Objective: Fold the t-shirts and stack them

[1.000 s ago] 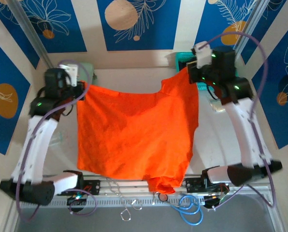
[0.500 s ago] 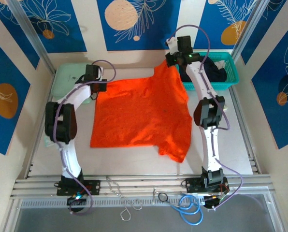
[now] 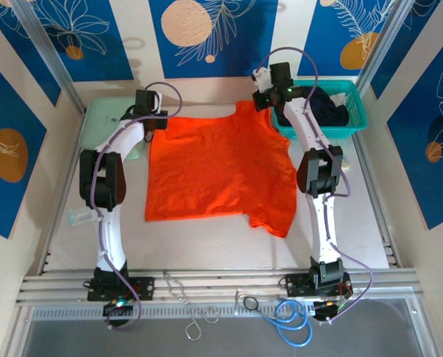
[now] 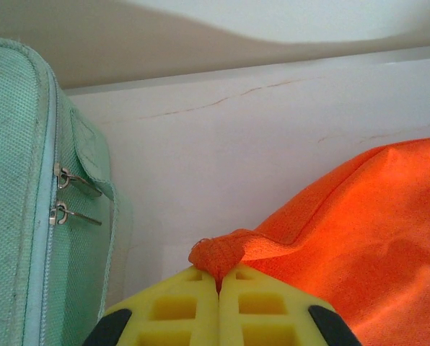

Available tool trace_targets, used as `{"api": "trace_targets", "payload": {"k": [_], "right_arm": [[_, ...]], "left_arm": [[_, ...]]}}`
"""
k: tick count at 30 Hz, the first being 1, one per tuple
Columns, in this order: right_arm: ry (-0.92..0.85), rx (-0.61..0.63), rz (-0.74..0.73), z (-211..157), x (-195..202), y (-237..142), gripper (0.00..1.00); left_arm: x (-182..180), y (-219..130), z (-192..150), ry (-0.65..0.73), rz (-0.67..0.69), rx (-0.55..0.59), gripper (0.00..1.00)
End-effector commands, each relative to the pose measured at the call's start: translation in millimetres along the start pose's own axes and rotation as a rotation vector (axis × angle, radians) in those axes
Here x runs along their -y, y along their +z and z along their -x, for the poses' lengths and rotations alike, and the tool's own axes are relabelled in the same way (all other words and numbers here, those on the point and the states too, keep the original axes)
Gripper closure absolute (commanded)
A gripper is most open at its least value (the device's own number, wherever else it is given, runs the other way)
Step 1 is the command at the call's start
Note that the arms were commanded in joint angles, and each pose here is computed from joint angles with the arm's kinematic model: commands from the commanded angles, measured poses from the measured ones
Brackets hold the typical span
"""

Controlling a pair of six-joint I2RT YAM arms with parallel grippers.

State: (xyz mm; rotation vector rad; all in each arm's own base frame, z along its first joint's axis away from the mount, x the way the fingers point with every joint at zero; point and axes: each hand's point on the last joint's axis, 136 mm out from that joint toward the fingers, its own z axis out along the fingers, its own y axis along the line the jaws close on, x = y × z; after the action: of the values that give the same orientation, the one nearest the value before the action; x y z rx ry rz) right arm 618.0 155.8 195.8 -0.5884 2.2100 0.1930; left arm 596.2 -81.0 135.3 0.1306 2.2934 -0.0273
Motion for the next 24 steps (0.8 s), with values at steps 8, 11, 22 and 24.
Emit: {"api": "trace_targets", "payload": {"k": [8, 11, 22, 24], "right_arm": [[0.037, 0.128, 0.044, 9.5, -9.7, -70.7, 1.0], [0.065, 0.132, 0.059, 0.4, -10.6, -79.3, 1.0], [0.144, 0.112, 0.079, -36.9, -15.2, -90.2, 1.0], [0.16, 0.109, 0.079, -45.0, -15.0, -92.3, 1.0]], "left_arm": [[-14.5, -9.8, -17.4, 0.065, 0.046, -0.023, 1.0], [-18.9, -12.3, -21.7, 0.074, 0.059, -0.021, 1.0], [-30.6, -27.6, -19.5, 0.089, 0.094, 0.015, 1.0], [-32.7, -30.9, -16.4, 0.097, 0.099, 0.023, 1.0]]}}
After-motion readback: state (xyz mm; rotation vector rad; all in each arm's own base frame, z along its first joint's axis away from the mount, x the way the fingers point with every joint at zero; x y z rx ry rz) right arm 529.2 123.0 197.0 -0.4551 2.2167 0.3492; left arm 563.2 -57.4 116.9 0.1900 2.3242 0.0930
